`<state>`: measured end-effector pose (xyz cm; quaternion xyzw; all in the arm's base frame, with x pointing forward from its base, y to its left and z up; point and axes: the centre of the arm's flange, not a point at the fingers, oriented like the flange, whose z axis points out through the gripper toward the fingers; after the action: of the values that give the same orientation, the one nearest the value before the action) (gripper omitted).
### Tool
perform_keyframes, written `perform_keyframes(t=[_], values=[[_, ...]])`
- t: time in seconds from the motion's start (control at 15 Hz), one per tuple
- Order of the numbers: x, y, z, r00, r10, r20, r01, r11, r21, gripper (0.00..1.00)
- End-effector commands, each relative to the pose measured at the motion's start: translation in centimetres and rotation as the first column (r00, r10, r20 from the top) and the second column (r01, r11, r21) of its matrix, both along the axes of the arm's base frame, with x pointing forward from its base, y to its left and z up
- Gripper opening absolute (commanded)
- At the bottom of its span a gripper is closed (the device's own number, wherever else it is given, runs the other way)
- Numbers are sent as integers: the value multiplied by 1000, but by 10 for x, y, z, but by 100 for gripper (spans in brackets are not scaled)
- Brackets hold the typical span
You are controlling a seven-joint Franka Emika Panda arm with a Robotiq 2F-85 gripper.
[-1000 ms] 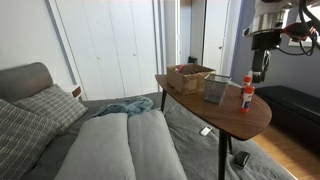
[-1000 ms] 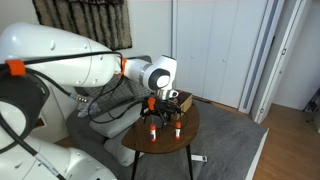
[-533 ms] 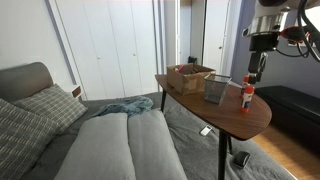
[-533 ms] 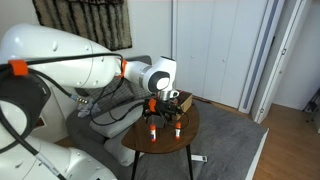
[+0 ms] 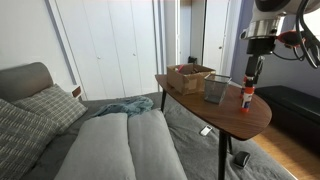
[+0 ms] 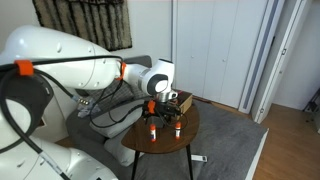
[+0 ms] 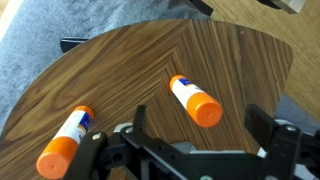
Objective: Put the two orange bottles in the office pen holder
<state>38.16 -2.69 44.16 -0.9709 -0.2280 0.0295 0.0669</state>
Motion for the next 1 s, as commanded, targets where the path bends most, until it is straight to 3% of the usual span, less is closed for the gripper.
perform_keyframes(t=[0.0, 0.27, 0.8, 0.93], values=[[1, 6, -8, 1000, 20, 9, -20, 1000, 19, 96], [2, 7, -11, 1000, 22, 2, -22, 1000, 20, 61], [3, 5, -2, 1000, 25, 9, -25, 999, 21, 5], [4, 3, 15, 999, 33, 25, -33, 999, 11, 8]])
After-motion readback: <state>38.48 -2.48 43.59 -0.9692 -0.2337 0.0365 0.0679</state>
